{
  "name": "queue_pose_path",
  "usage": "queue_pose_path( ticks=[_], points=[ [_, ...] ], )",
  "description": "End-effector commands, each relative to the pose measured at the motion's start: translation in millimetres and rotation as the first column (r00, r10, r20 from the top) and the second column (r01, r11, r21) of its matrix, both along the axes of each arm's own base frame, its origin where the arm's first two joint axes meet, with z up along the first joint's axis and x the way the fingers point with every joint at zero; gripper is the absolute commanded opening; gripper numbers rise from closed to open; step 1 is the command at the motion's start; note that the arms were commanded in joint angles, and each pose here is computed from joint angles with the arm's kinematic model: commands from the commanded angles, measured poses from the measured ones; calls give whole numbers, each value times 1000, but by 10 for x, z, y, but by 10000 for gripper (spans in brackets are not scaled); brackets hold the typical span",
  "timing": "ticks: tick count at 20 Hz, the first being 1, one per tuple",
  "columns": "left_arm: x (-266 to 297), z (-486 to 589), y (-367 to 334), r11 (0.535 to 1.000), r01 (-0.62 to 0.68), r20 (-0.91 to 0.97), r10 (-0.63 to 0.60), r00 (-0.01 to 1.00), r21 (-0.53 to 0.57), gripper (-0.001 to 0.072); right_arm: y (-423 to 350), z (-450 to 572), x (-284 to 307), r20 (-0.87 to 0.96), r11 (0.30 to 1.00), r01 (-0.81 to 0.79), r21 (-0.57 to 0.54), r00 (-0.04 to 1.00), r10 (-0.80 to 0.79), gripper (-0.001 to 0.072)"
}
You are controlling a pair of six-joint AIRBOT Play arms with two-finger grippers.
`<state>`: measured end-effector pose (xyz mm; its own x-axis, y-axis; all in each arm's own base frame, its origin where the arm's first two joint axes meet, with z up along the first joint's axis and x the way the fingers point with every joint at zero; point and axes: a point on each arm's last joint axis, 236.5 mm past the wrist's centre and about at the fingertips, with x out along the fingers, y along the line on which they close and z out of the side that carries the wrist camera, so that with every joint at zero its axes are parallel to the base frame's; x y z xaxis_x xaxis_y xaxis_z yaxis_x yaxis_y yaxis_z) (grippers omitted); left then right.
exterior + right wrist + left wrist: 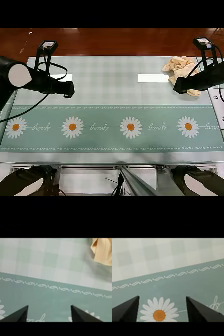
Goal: Fold the shirts.
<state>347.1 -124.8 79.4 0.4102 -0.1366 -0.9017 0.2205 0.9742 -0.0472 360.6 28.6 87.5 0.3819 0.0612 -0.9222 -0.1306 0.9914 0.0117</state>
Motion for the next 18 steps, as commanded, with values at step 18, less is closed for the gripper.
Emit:
queue_pose_path(
  ticks=[18],
  points=[
    [35, 12, -14, 1000, 1, 14, -1, 1000, -5, 718, 24, 16, 42, 18, 1000, 0, 10, 1000, 0, 605]
  ],
)
